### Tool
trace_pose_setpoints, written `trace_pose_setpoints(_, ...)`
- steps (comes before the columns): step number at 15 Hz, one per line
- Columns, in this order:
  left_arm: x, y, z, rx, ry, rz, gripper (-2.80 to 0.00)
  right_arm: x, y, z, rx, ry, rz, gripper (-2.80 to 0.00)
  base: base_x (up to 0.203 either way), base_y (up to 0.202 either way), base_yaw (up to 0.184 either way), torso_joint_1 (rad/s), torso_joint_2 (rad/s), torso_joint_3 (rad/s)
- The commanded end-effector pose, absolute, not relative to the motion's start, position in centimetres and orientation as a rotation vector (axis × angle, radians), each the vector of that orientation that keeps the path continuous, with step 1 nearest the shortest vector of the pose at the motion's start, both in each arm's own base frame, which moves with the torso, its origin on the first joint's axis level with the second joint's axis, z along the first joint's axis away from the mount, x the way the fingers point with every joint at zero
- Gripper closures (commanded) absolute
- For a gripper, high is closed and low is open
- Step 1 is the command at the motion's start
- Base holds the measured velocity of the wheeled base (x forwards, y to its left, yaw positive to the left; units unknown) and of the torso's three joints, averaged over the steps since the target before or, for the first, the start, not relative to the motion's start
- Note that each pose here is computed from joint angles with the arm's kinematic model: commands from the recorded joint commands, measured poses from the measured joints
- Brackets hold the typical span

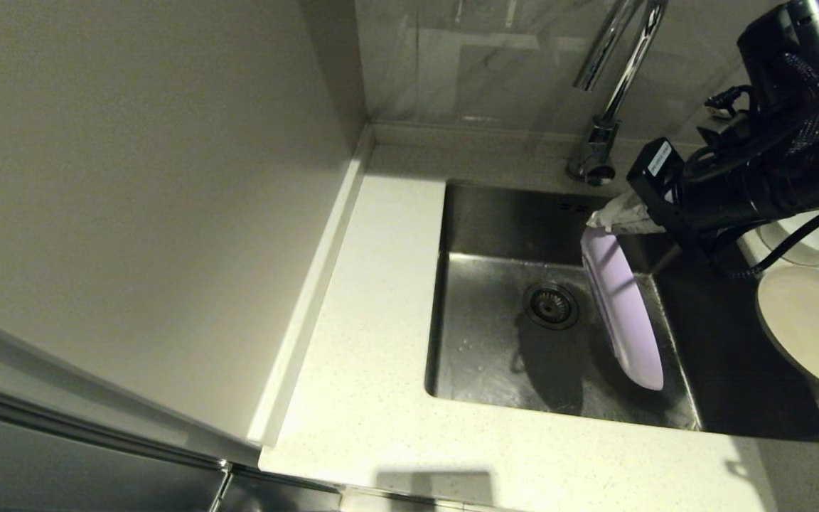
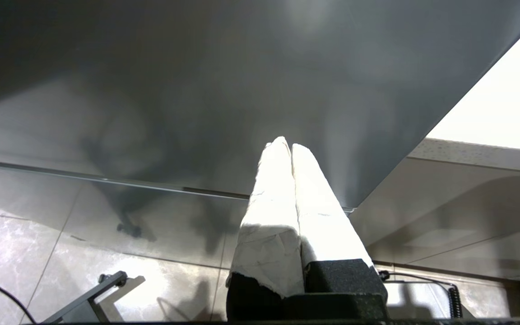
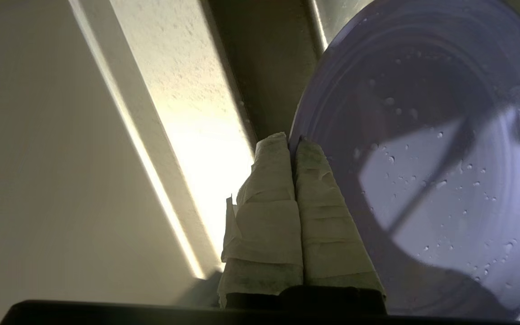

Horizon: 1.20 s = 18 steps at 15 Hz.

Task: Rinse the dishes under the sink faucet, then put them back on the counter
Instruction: Put a plate back to the table from the sink

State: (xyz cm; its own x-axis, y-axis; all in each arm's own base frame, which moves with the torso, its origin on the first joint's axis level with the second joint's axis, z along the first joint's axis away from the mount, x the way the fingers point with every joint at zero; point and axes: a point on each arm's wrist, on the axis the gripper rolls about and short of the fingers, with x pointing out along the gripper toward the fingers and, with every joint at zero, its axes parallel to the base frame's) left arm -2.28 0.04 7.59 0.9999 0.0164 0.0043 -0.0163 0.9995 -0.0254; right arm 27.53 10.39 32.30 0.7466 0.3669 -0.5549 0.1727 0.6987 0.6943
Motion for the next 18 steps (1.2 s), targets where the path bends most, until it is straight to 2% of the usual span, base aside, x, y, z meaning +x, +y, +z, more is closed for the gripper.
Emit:
trace_pose_setpoints(1,-2.3,0.0,7.6,-0.025,-0.008,0.017,0.00,26.2,10.3,31.4,0.649,0.736,0.130,0.00,0.000,0.000,0.000,0.000,0.00,0.000)
trace_pose_setpoints(2,-2.3,0.0,7.6,-0.025,-0.008,0.015,0.00,25.3,10.3,30.2,0.525,0.724,0.146,0.00,0.000,0.000,0.000,0.000,0.00,0.000)
trace_pose_setpoints(5,-2.3,0.0,7.6,-0.026,-0.008,0.017,0.00,21.1,9.1,29.9,0.057,0.540,0.237,0.00,0.000,0.000,0.000,0.000,0.00,0.000)
trace_pose_setpoints(7,-2.3,0.0,7.6,-0.026,-0.008,0.017,0.00,18.6,7.8,28.7,-0.129,0.512,0.135,0.00,0.000,0.000,0.000,0.000,0.00,0.000)
trace_pose_setpoints(11,-2.3,0.0,7.6,-0.026,-0.008,0.017,0.00,15.0,4.8,27.2,-0.242,0.557,-0.027,0.00,0.000,0.000,0.000,0.000,0.00,0.000)
trace_pose_setpoints(18,-2.3,0.0,7.6,-0.026,-0.008,0.017,0.00,12.8,0.8,23.9,-0.222,0.673,-0.247,0.00,0.000,0.000,0.000,0.000,0.00,0.000)
